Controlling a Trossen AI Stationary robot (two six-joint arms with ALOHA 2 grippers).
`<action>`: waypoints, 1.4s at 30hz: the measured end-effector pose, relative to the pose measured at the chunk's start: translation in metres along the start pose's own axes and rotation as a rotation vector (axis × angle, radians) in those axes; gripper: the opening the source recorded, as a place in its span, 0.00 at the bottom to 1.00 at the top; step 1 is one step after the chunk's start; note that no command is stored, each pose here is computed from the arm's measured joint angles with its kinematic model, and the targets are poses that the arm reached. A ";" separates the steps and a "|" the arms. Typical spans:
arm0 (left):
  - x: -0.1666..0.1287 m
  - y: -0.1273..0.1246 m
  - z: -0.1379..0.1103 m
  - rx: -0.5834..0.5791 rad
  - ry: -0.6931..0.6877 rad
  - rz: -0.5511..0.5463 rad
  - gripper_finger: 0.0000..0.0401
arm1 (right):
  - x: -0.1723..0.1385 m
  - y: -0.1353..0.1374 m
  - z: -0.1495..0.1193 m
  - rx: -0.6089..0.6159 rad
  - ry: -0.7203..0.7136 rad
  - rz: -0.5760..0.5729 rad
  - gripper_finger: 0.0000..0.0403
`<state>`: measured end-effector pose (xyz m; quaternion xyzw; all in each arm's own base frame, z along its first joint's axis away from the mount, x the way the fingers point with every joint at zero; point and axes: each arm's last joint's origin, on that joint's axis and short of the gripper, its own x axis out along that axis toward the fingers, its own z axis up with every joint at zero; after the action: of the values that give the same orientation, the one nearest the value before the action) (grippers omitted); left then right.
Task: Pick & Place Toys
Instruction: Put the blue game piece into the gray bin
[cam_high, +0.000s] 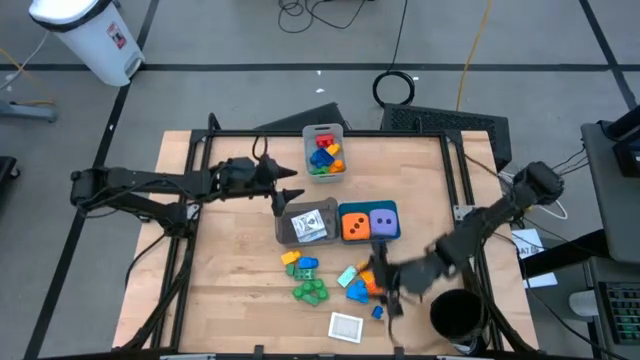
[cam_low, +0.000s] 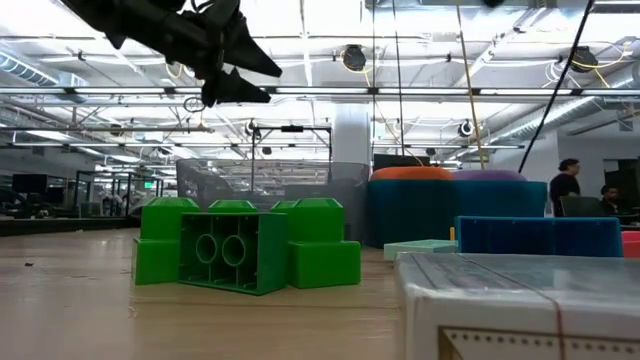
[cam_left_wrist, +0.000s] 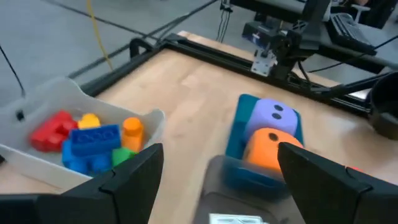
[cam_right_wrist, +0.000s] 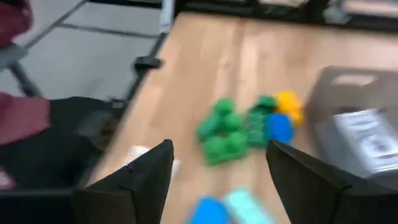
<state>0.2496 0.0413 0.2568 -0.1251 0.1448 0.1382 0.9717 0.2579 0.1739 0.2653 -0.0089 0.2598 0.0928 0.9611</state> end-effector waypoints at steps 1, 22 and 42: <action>0.000 -0.002 -0.001 -0.015 0.003 -0.008 0.81 | 0.002 0.010 0.003 0.021 0.052 0.003 0.64; -0.004 -0.028 -0.007 -0.033 -0.019 0.013 0.81 | 0.066 0.066 -0.052 0.388 0.614 -0.068 0.60; -0.008 -0.045 -0.009 -0.055 -0.030 -0.052 0.81 | 0.073 0.072 -0.067 0.243 0.668 -0.045 0.49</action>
<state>0.2535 -0.0051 0.2600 -0.1533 0.1231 0.1185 0.9733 0.2734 0.2533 0.1726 0.0698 0.5688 0.0322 0.8189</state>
